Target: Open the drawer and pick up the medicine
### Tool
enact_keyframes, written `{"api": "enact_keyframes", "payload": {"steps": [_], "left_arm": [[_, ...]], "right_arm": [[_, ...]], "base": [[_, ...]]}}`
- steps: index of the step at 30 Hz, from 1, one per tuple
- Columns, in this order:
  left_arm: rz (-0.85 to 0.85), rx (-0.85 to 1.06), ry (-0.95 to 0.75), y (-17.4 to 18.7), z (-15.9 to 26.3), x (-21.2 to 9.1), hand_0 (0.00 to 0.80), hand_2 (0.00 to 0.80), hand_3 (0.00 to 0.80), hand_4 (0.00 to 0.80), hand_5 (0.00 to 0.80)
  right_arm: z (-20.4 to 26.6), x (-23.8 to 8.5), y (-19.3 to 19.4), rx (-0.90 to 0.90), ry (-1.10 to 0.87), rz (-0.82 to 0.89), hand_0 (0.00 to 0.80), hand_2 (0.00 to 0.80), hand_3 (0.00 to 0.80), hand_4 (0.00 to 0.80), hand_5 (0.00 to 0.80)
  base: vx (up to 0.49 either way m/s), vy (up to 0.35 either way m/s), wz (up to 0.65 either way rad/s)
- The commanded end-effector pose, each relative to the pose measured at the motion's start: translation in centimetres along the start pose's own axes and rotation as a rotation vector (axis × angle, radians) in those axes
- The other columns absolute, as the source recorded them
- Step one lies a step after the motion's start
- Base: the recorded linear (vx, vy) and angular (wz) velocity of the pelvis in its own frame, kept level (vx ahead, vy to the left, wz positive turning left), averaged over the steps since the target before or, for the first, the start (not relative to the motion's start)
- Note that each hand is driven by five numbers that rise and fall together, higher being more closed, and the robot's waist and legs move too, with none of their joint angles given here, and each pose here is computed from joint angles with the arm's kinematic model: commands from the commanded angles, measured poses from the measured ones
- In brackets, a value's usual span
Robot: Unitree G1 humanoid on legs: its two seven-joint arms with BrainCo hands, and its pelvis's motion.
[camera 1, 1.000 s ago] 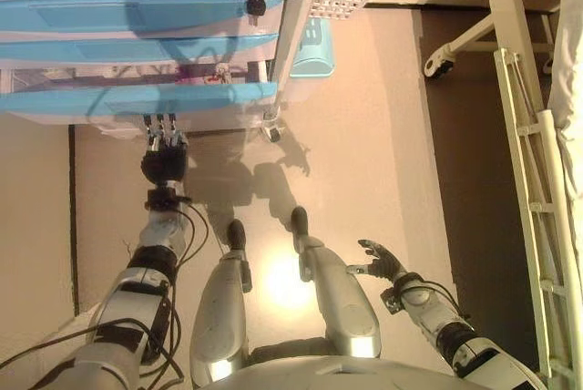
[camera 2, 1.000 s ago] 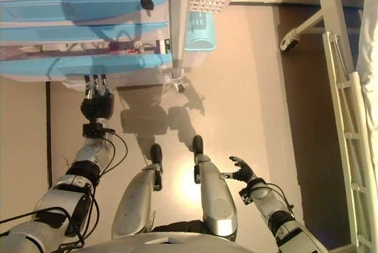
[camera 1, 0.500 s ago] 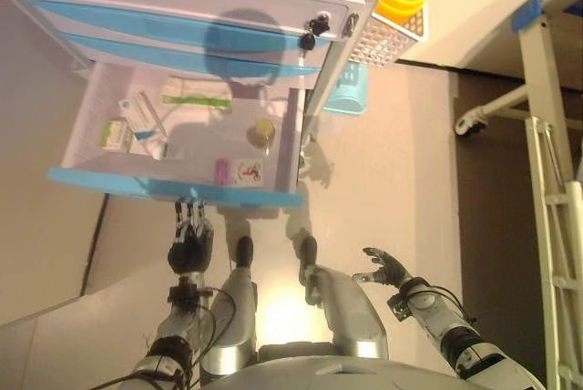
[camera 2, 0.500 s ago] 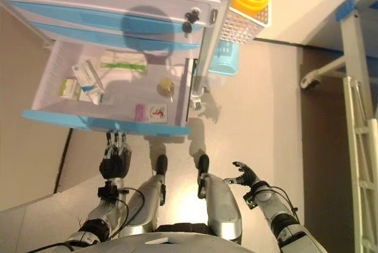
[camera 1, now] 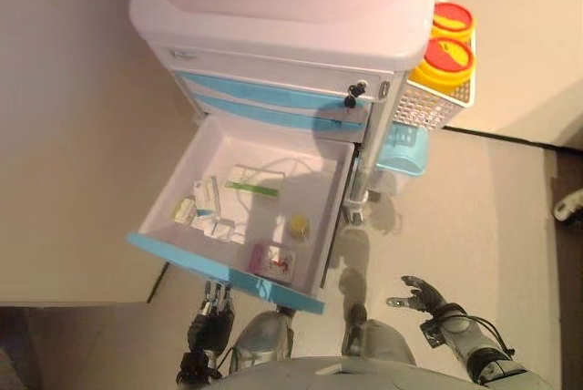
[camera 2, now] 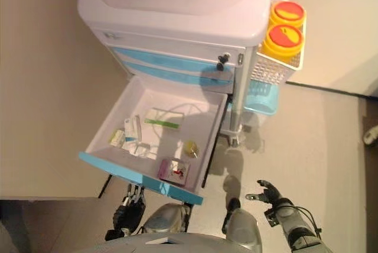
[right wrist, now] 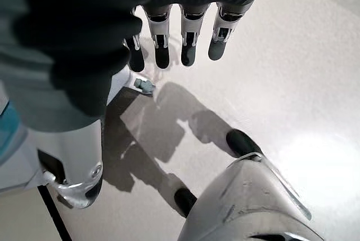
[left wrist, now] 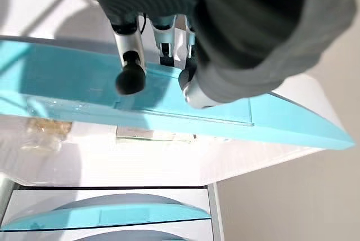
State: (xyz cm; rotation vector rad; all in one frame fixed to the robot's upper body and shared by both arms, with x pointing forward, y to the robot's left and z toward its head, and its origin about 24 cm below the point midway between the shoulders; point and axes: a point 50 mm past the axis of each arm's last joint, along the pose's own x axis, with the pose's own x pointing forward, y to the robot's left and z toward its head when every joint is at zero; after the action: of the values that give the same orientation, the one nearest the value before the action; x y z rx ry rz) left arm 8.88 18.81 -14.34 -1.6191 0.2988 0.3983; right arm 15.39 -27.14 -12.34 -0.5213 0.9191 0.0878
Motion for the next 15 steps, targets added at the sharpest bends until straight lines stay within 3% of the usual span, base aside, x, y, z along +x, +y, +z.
{"api": "enact_keyframes", "payload": {"steps": [1,5,6,7,11,15], "left_arm": [[-0.203,0.167,-0.251,-2.9,9.1,-2.5,0.8,0.8,0.8,0.8,0.8],[-0.165,0.224,-0.195,-3.0,9.0,-2.2,0.8,0.8,0.8,0.8,0.8],[-0.133,0.253,-0.19,-2.9,9.0,-2.2,0.659,0.659,0.659,0.659,0.659],[-0.085,0.284,-0.19,-2.6,9.1,-2.3,0.0,0.0,0.0,0.0,0.0],[0.123,0.434,-0.191,-1.6,9.8,-2.5,0.0,0.0,0.0,0.0,0.0],[0.421,0.651,-0.155,-0.1,10.4,-3.2,0.0,0.0,0.0,0.0,0.0]], "right_arm": [[-1.0,-0.4,-0.6,0.016,-0.004,-0.036,0.0,0.0,0.0,0.0,0.0],[0.0,-0.4,-1.6,0.098,-0.08,-0.135,0.0,0.0,0.0,0.0,0.0],[0.5,-0.4,-2.1,0.122,-0.116,-0.167,0.0,0.0,0.0,0.0,0.0],[1.1,-0.4,-2.5,0.138,-0.147,-0.19,0.0,0.0,0.0,0.0,0.0],[5.2,-1.1,-5.1,0.121,-0.365,-0.312,0.0,0.0,0.0,0.0,0.0],[9.7,-2.7,-7.1,-0.006,-0.587,-0.414,0.0,0.0,0.0,0.0,0.0]], "base": [[0.044,0.028,0.11],[0.048,0.026,0.14],[0.063,0.021,0.02],[0.07,0.022,0.02],[0.059,0.026,-0.01],[0.024,0.031,-0.04]]}}
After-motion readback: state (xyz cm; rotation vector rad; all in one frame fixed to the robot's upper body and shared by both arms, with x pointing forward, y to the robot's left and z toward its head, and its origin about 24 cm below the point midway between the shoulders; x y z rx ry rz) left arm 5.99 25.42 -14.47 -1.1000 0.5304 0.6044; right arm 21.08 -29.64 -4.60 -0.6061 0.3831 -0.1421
